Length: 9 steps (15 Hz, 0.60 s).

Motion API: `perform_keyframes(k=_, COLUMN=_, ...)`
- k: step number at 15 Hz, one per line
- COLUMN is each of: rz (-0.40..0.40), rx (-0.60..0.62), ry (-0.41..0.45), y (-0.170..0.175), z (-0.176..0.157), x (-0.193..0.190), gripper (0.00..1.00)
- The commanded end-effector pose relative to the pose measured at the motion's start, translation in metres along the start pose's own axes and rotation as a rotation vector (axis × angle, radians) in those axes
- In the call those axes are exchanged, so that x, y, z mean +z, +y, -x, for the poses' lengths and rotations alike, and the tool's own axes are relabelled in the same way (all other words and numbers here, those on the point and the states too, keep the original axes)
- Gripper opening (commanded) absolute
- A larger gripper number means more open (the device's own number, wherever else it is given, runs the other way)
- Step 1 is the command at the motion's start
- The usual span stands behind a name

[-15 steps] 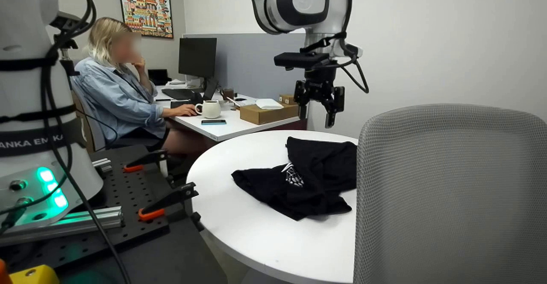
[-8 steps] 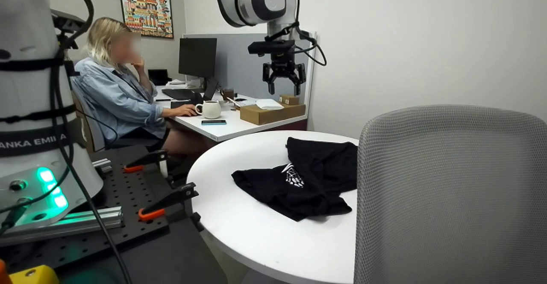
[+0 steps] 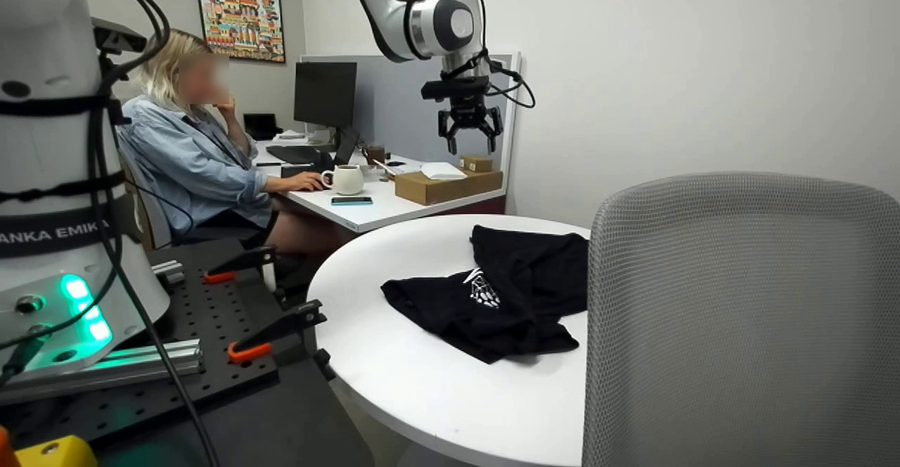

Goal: Fold the t-shirt

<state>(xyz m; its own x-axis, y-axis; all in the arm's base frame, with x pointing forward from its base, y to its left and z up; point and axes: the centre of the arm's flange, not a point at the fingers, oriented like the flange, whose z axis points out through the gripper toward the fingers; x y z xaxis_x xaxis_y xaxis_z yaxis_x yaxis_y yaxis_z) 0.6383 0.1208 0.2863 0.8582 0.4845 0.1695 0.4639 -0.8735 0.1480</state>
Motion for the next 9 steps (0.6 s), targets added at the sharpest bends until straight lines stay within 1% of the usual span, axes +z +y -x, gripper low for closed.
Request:
perform_keyframes(k=1, rz=0.024, rx=-0.022, ry=-0.026, y=0.009, z=-0.055, x=0.034, gripper=1.0)
perform_keyframes(k=5, rz=0.027, rx=-0.046, ry=-0.077, y=0.004, z=-0.08, x=0.07, gripper=1.0)
perform_keyframes(k=9, rz=0.041, rx=-0.091, ry=-0.1, y=-0.014, z=-0.111, x=0.091, gripper=1.0)
